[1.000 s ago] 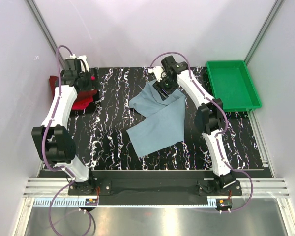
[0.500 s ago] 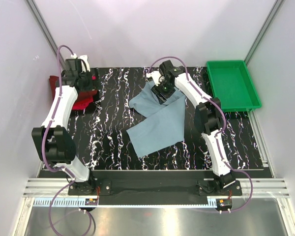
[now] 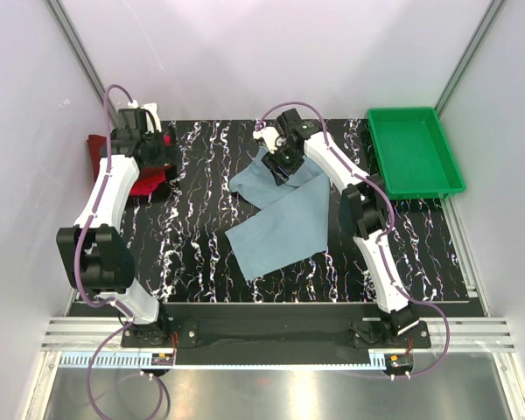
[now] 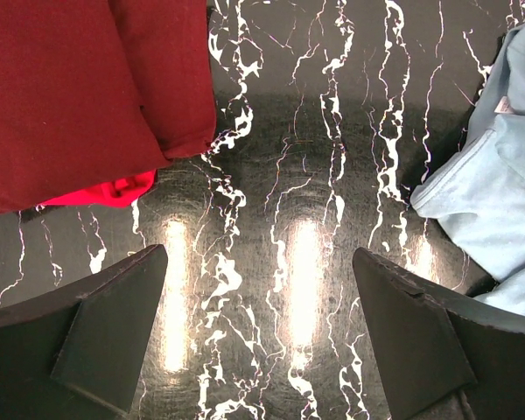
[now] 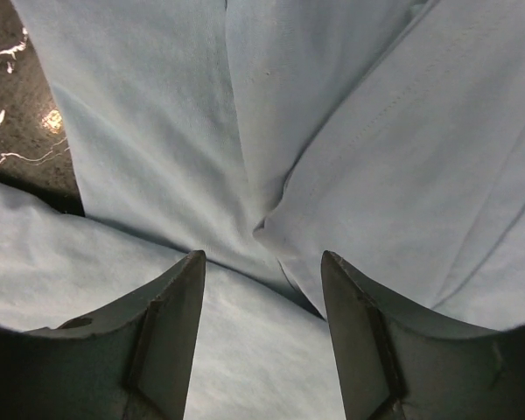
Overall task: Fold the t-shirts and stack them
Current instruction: Flatten the tshirt out
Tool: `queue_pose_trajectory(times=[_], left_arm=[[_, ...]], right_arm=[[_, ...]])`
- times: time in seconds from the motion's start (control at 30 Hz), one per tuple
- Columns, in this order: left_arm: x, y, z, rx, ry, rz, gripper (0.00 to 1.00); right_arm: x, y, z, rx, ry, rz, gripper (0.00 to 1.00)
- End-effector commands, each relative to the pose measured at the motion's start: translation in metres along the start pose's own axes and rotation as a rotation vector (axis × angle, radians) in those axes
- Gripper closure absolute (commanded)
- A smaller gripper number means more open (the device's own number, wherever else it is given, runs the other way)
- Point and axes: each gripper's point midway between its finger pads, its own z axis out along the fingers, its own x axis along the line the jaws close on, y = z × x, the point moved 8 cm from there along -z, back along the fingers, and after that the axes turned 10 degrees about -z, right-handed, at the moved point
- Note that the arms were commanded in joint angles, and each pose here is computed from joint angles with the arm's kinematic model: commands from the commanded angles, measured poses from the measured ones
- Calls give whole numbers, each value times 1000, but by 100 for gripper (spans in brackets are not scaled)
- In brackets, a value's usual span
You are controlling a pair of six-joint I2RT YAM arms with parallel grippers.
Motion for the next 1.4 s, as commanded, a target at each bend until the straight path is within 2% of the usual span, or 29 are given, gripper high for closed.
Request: queue_pose_trajectory(times=[0.0, 0.17, 0.27, 0.37, 0.4, 0.57, 0.73, 0.8, 1.03, 1.13, 1.37], left_arm=[[-3, 12, -11, -73, -3, 20, 6], [-2, 11, -7, -65, -2, 18, 6], [-2, 12, -4, -62, -2, 16, 6], [-3, 12, -2, -59, -5, 16, 5], [-3, 12, -2, -58, -5, 16, 5], [-4, 12, 1, -55, -4, 19, 5], [-6, 12, 3, -54, -8, 19, 5], [-7, 12, 5, -48, -11, 19, 5], [-12, -4, 11, 13, -51, 5, 5], [-27, -21, 18, 70, -93, 31, 6], [-61, -40, 19, 121, -177, 86, 6]], right_arm=[[3, 11, 4, -37, 7, -18, 37], [1, 11, 10, -43, -6, -13, 40], [-1, 13, 12, -51, -15, -13, 51], [-3, 14, 13, -55, -30, -11, 57], [-3, 14, 14, -56, -34, -16, 64], [-5, 12, 18, -50, -38, -13, 73], [-8, 14, 15, -53, -67, -12, 97], [-14, 19, 6, -62, -107, -7, 100], [-43, 54, -87, -253, -298, 17, 100], [-44, 74, -150, -368, -405, -8, 100], [-42, 101, -251, -578, -619, -45, 100]])
